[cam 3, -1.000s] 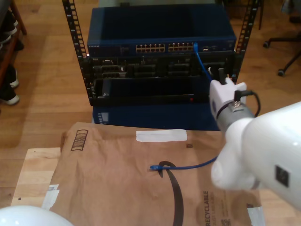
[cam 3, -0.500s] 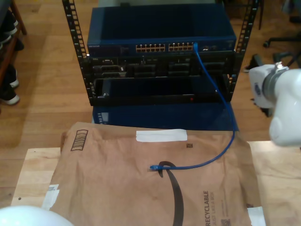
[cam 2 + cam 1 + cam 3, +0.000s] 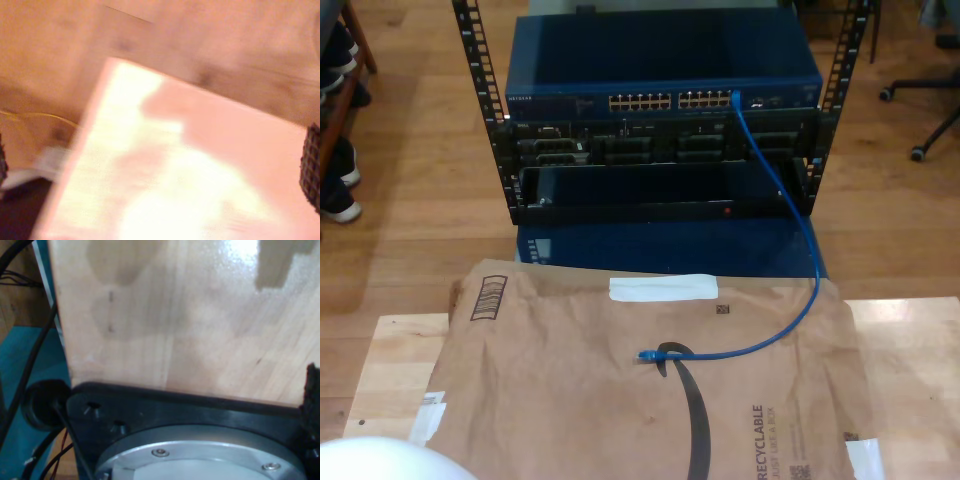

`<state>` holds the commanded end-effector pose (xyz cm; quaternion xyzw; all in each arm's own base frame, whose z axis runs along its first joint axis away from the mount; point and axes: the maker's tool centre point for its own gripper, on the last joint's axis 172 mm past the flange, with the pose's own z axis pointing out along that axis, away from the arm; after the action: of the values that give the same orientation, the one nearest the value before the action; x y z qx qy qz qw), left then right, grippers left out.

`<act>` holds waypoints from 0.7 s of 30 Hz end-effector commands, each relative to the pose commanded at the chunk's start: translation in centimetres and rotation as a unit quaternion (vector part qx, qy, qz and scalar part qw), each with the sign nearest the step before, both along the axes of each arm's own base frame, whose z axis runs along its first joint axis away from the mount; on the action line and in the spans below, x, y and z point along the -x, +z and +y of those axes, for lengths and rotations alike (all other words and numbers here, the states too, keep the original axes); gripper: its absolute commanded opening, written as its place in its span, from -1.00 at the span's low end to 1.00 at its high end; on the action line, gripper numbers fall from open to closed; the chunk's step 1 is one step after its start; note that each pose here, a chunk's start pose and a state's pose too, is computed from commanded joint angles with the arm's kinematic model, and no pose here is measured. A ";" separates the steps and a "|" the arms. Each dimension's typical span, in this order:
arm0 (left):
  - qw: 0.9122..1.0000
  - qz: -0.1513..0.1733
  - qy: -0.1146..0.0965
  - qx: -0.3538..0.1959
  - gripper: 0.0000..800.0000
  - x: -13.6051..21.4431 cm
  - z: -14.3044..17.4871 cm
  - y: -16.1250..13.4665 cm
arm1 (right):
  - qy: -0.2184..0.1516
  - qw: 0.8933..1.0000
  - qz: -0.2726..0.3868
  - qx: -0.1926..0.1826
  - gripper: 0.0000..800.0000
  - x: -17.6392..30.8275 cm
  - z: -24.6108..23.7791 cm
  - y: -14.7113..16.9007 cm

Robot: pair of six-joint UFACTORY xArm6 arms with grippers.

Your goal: Grab the cable and plug it in

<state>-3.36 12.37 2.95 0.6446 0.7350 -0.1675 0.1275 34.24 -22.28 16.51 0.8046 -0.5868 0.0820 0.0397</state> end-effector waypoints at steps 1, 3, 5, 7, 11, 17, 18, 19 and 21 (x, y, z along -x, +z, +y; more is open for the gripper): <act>1.000 0.000 0.000 0.000 1.00 0.0 0.0 0.0 | -0.003 1.000 0.022 -0.009 0.99 2.4 -0.2 -0.4; 1.000 0.000 -0.001 0.000 1.00 0.0 0.0 0.0 | -0.008 0.998 0.061 -0.029 0.99 7.1 0.0 -0.8; 1.000 0.000 0.000 0.000 1.00 0.0 0.0 0.0 | -0.017 0.995 0.089 -0.047 0.99 11.6 0.1 -1.3; 1.000 0.000 -0.001 0.000 1.00 0.0 0.0 0.0 | -0.023 0.994 0.096 -0.054 0.99 15.0 0.0 -1.2; 1.000 0.000 0.001 0.000 1.00 0.0 0.0 0.0 | -0.032 0.993 0.101 -0.058 0.99 20.5 -0.4 -1.8; 1.000 0.000 0.000 0.000 1.00 0.0 0.0 0.0 | -0.049 0.989 0.109 -0.085 0.99 26.7 -0.2 -3.9; 1.000 0.000 0.000 0.000 1.00 0.0 0.0 0.0 | -0.052 0.988 0.111 -0.091 0.99 27.4 0.1 -4.3; 1.000 0.000 0.000 0.000 1.00 0.0 0.0 0.0 | -0.057 0.987 0.115 -0.101 0.99 28.3 0.6 -5.1; 1.000 0.000 0.000 0.000 1.00 0.0 0.0 0.0 | -0.061 0.984 0.121 -0.120 0.99 29.7 1.8 -6.6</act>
<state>-3.36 12.37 2.95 0.6446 0.7350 -0.1675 0.1275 4.50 -20.49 9.94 0.7705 -0.6308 -0.0894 0.0186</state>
